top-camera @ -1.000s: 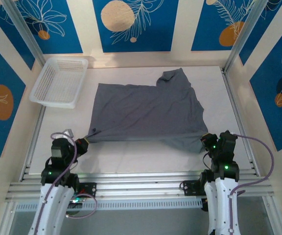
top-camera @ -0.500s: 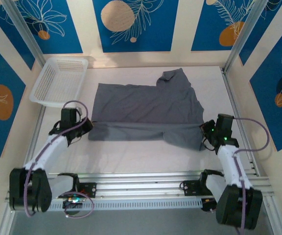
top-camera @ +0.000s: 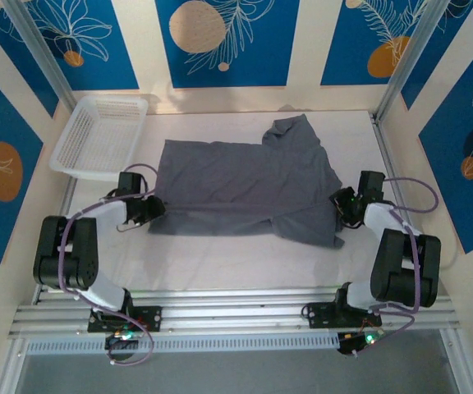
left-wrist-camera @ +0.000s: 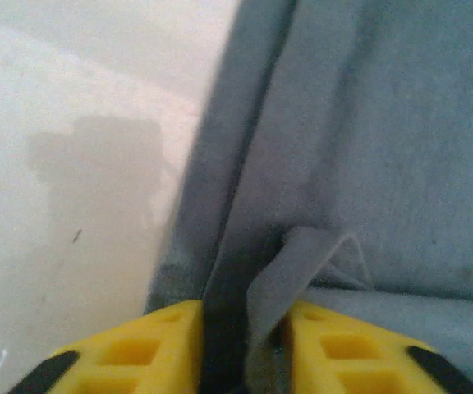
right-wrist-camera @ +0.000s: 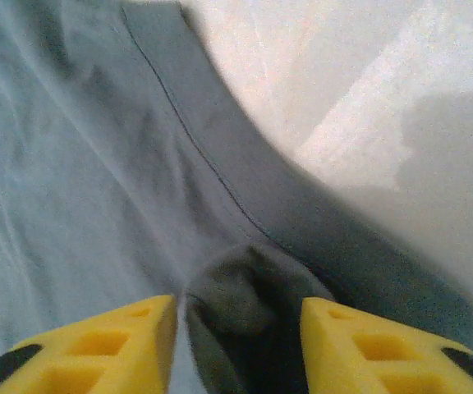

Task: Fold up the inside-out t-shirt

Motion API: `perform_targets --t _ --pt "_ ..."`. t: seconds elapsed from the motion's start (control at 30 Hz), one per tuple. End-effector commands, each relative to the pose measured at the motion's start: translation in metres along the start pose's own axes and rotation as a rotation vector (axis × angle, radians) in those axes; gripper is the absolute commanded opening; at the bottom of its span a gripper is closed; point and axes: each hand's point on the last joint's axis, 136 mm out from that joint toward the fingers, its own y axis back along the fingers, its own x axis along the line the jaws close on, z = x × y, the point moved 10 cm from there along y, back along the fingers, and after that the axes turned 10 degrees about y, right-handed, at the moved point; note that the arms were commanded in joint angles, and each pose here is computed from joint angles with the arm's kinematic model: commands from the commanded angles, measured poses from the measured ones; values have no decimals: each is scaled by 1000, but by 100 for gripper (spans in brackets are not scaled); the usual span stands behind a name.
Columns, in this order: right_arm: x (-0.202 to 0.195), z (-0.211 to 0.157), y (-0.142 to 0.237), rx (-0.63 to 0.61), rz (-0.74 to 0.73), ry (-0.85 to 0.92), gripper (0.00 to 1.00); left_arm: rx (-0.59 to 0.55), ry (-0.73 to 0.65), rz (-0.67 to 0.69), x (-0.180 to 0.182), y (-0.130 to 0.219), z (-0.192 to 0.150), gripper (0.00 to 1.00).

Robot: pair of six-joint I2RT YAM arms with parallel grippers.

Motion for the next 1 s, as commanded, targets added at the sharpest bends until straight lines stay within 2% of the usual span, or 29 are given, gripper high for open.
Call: perform_targets --t 0.0,0.03,0.07,0.17,0.3,0.4,0.53,0.63,0.77,0.87,0.97 --pt "2 0 27 -20 -9 -16 59 -72 -49 -53 -16 20 11 47" --pt "0 -5 36 -47 -13 -29 65 -88 -53 -62 -18 29 11 51" --pt "-3 -10 44 -63 -15 -43 65 -100 -56 -68 -20 38 10 54" --pt "-15 -35 59 -61 -35 -83 62 -123 -77 -118 -29 65 1 55" --pt "-37 -63 65 57 -243 -174 59 -105 -215 -162 -56 88 -31 55" --pt "-39 -73 56 149 -284 -144 59 -87 -268 -151 -63 91 -52 55" --pt "-26 -78 42 186 -234 -38 54 -60 -263 -157 -59 82 -66 55" --pt "-20 -83 31 208 -232 -2 45 -44 -262 -141 -55 77 -70 55" --pt "-15 -88 26 242 -245 14 16 -40 -263 -128 -54 74 -71 55" --pt "-8 -92 34 234 -230 47 0 -37 -261 -120 -53 71 -71 55" --pt "6 -97 45 248 -163 80 0 -29 -259 -115 -52 69 -71 55"
